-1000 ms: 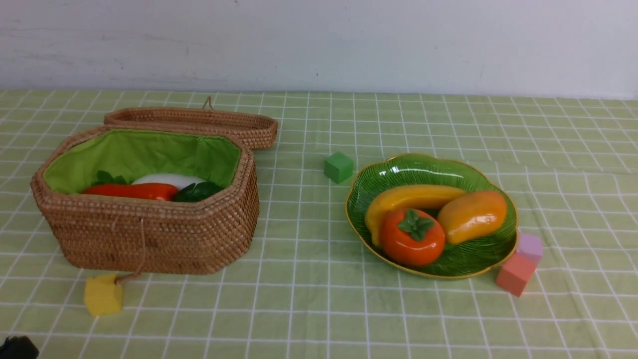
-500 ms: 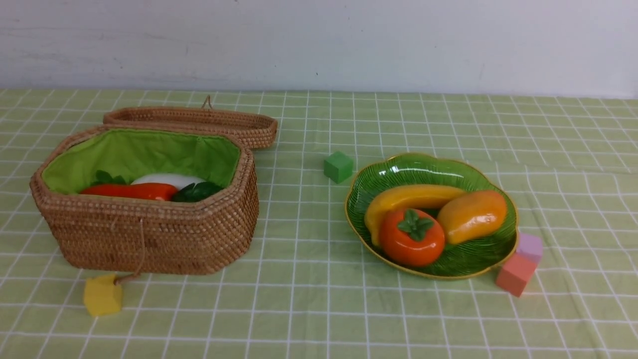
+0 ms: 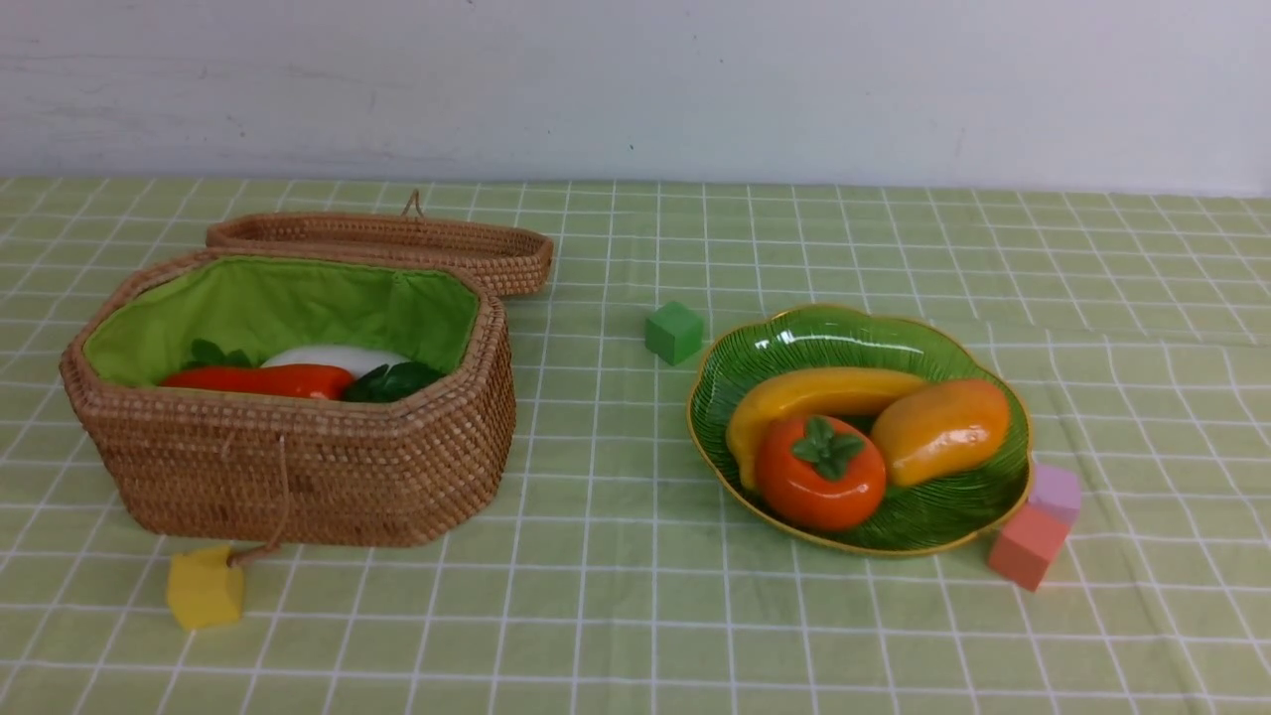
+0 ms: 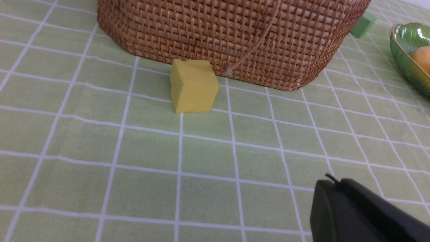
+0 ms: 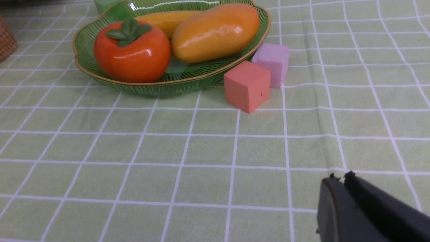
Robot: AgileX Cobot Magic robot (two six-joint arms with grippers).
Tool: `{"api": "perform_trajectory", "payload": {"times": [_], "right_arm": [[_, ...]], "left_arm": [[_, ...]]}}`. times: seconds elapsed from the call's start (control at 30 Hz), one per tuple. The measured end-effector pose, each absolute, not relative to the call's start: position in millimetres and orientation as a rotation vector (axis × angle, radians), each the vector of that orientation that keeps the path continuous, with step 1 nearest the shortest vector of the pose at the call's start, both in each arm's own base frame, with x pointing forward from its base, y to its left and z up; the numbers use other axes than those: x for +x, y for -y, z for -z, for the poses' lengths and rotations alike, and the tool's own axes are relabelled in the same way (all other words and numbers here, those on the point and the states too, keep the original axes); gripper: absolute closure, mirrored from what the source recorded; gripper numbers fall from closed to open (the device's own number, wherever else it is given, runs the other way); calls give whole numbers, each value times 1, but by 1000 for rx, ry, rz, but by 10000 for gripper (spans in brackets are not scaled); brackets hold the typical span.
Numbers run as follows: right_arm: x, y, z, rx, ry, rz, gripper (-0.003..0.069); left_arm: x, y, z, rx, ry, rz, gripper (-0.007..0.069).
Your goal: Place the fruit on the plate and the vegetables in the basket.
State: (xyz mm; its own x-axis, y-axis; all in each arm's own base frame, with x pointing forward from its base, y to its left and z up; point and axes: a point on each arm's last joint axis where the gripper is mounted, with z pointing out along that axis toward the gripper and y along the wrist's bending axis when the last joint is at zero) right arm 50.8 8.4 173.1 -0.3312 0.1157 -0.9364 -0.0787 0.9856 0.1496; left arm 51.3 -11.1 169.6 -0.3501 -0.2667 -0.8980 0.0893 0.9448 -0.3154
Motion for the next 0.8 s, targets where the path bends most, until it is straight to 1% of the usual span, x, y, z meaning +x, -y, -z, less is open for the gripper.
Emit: {"api": "perform_trajectory", "payload": {"times": [0.8], "right_arm": [[51,-8,-173,27,-1898,-197,587]], "left_arm": [[51,11,-170,-129,-1895,369,638]]}}
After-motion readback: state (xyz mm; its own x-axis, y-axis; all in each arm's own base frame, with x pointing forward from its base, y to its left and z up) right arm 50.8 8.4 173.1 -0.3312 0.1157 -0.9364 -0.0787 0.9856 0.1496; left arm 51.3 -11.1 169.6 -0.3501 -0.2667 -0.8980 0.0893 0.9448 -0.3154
